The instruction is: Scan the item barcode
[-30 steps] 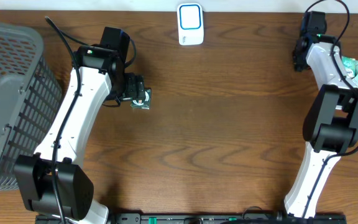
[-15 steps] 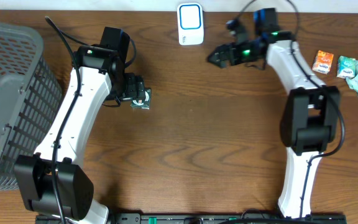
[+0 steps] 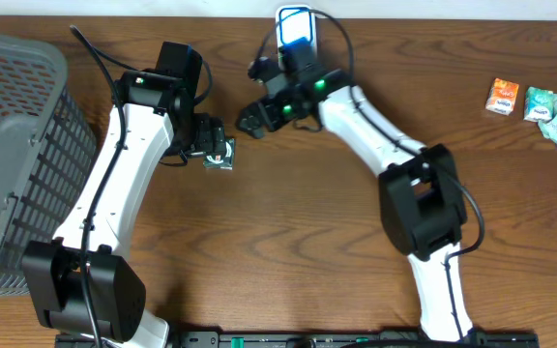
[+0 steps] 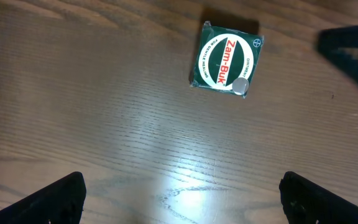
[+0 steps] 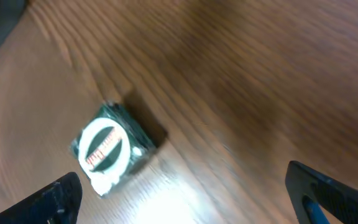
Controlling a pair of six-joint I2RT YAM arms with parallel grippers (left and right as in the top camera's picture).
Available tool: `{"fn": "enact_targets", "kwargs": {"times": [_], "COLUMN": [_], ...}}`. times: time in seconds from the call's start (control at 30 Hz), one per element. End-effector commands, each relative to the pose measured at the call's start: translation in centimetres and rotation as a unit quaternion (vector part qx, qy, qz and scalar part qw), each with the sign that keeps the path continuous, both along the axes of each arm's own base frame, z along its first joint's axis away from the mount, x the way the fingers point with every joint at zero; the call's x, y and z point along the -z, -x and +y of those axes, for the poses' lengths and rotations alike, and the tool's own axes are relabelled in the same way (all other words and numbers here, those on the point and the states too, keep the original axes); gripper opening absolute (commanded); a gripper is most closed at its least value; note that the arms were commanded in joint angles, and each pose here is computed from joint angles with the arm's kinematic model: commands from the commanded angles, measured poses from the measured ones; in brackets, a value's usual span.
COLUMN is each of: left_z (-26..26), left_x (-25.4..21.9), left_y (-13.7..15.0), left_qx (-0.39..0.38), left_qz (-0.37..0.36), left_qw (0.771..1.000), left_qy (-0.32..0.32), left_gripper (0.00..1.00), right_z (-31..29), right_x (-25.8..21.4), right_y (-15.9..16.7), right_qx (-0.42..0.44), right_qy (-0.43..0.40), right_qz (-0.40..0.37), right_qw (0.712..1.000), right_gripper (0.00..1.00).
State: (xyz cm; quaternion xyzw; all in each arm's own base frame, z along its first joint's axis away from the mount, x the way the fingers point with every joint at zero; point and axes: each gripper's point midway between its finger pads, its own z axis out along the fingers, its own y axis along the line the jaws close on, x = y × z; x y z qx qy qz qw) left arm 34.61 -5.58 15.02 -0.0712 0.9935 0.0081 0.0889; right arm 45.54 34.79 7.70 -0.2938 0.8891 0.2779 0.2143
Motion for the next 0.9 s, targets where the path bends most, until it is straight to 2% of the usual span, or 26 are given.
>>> {"fn": "enact_targets", "kwargs": {"times": [0.0, 0.13, 0.53, 0.87], "left_z": [0.3, 0.3, 0.3, 0.3], "left_x": [-0.5, -0.5, -0.5, -0.5], "left_y": [-0.3, -0.3, -0.3, -0.3], "left_qx": [-0.001, -0.001, -0.001, -0.001], "left_qz": [-0.007, -0.007, -0.007, -0.007], "left_qw": [1.0, 1.0, 1.0, 1.0], "left_qy": [-0.004, -0.004, -0.004, -0.004], "left_gripper": [0.98, 0.98, 0.98, 0.98], "right_z": [2.0, 4.3, 7.4, 7.0], "right_x": [-1.8, -0.2, 3.4, 4.4], "right_y": [0.0, 0.6, 2.4, 2.9], "right_qx": [0.053, 0.052, 0.094, 0.098], "right_qy": [-0.001, 0.014, 0.005, 0.028], "right_qz": [-0.013, -0.032, 0.018, 0.014], "right_qw": [0.999, 0.998, 0.995, 0.995], "right_gripper": [0.99, 0.99, 0.99, 0.77]}}
